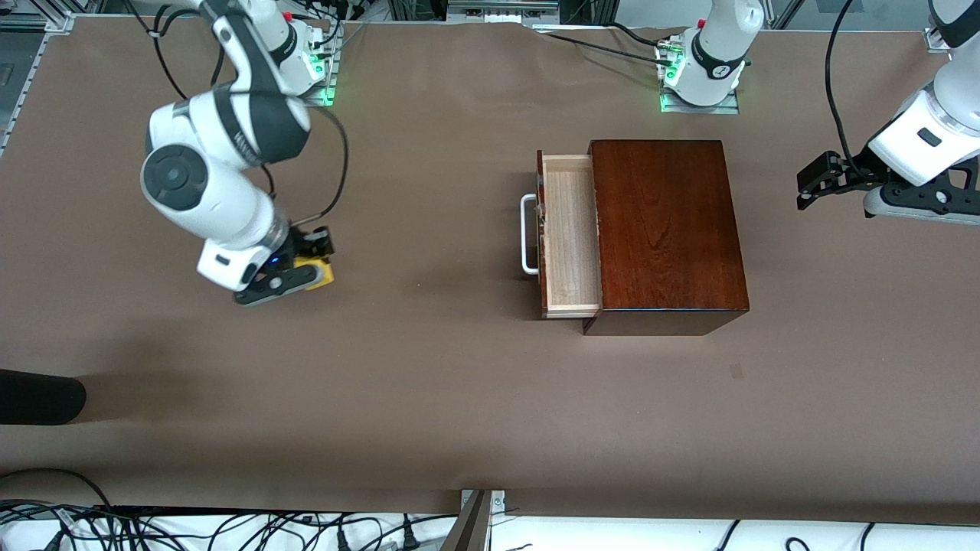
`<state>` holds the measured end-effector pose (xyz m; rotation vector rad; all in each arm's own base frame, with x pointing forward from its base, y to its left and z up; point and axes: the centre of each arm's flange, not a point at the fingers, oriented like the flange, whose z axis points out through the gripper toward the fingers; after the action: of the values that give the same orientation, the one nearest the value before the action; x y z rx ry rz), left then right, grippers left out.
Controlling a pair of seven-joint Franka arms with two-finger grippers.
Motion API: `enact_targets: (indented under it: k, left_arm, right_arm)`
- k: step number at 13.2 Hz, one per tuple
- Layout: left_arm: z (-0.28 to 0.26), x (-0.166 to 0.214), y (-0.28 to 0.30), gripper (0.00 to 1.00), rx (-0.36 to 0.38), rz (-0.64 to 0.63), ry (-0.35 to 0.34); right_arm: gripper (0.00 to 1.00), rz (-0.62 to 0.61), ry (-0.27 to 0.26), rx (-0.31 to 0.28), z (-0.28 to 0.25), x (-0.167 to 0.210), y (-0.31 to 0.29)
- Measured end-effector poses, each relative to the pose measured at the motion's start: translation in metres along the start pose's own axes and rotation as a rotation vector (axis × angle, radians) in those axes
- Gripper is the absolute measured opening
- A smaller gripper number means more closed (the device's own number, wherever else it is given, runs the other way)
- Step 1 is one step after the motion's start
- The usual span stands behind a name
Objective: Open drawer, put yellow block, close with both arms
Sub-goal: 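Lift the yellow cube with the right gripper and carry it over the drawer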
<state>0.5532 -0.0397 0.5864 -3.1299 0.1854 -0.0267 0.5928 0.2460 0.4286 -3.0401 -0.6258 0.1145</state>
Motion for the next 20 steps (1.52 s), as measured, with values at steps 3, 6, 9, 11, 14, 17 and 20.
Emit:
enact_targets:
  k: [3,6,9,11,14,17,20]
  left_arm:
    - [0.001,0.000,0.002,1.00,0.000,0.004,-0.009]
    - [0.003,-0.001,0.003,1.00,-0.001,0.005,-0.024]
    - [0.004,-0.002,0.004,1.00,-0.002,0.007,-0.040]
    - [0.004,-0.003,0.004,1.00,-0.002,0.007,-0.043]
    - [0.003,-0.002,0.006,1.00,-0.002,0.010,-0.042]
    - [0.002,-0.002,0.007,1.00,-0.002,0.012,-0.040]
    - [0.002,-0.002,0.007,1.00,-0.002,0.012,-0.040]
  right_arm:
    - [0.56,-0.131,0.012,-0.002,-0.029,0.003,-0.083]
    - [0.56,-0.285,0.048,0.002,-0.041,-0.003,-0.185]
    - [0.56,-0.466,0.081,0.006,-0.046,-0.010,-0.264]
    - [0.56,-0.601,0.107,-0.033,-0.042,-0.015,-0.318]
    - [0.56,-0.806,0.128,-0.077,-0.019,-0.021,-0.379]
    - [0.56,-0.939,0.151,-0.135,0.007,-0.022,-0.415]
    - [0.56,-1.028,0.132,-0.145,0.034,-0.022,-0.430]
